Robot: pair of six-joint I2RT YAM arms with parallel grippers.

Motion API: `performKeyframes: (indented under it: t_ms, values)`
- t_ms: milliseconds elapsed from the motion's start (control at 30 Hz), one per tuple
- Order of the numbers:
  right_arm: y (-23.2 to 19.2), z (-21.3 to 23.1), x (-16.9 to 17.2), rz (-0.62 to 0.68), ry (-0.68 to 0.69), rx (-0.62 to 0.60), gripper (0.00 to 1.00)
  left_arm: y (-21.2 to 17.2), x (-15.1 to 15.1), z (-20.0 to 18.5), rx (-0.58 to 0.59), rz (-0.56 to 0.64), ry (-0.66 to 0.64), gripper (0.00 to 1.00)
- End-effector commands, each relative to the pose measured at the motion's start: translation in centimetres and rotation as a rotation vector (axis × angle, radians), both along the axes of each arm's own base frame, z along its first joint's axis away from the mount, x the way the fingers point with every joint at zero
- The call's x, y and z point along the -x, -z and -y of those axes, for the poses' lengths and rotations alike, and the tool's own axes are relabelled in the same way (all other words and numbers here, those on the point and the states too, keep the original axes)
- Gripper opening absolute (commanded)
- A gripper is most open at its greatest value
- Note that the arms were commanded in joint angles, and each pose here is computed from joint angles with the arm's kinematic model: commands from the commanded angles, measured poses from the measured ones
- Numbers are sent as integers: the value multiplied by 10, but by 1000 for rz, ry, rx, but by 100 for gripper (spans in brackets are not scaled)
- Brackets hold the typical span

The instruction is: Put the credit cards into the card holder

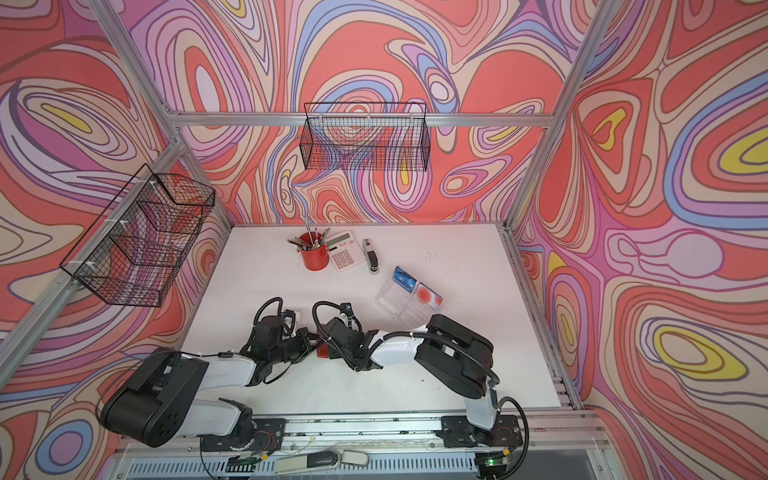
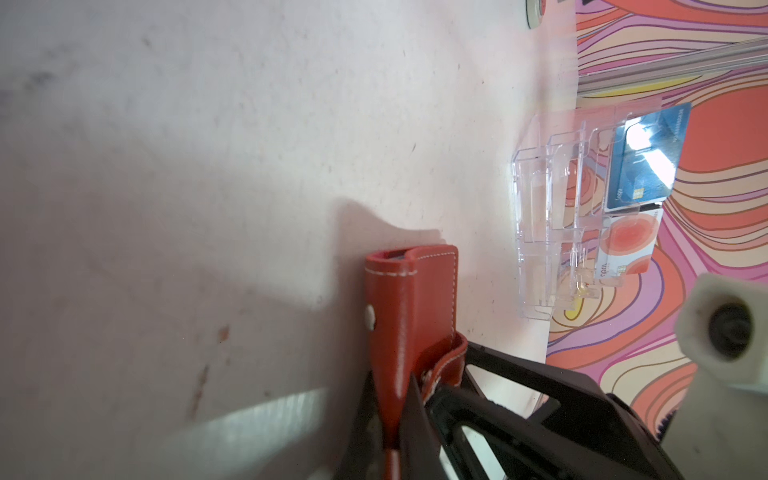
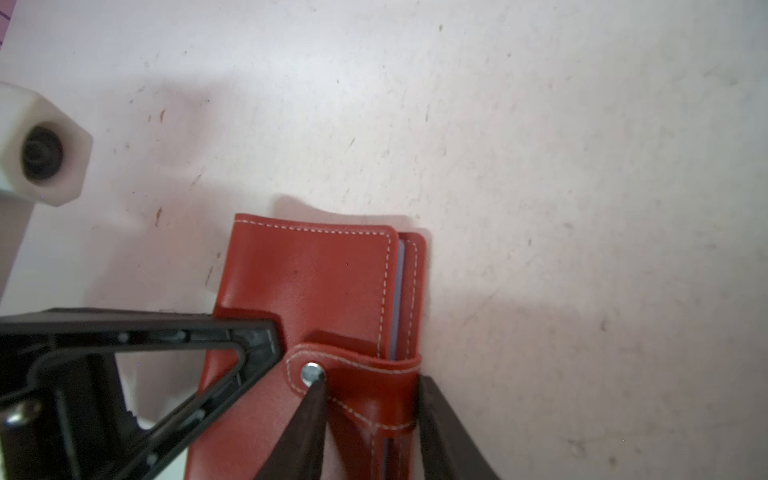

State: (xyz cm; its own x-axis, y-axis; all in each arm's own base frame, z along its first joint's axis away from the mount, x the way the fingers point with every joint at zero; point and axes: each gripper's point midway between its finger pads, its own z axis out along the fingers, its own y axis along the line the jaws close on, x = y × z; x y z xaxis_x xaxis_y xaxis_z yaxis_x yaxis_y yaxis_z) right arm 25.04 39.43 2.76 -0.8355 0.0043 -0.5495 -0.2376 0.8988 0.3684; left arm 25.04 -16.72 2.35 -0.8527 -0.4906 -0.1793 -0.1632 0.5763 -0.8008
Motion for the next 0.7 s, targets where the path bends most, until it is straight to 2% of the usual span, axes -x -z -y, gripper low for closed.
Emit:
performKeyframes:
  t_ms: [0, 100, 267, 367, 467, 667]
  values:
    - [0, -13, 8, -21, -55, -17, 41, 5, 20, 0, -29, -61, 42, 0]
    - [-25, -11, -1, 59, -58, -9, 48, -6, 23, -7, -73, -37, 35, 0]
    - [-74, 6, -19, 224, -19, 27, 52, -43, 33, -31, -173, 38, -16, 0]
    - [-107, 11, -20, 299, -17, -5, 53, -60, 44, -49, -246, 88, -56, 0]
    - [-131, 7, -13, 371, -48, -14, 54, -79, 51, -60, -279, 141, -76, 0]
    - [-169, -27, 30, 571, -179, 48, 53, -102, 56, -56, -281, 208, -18, 0]
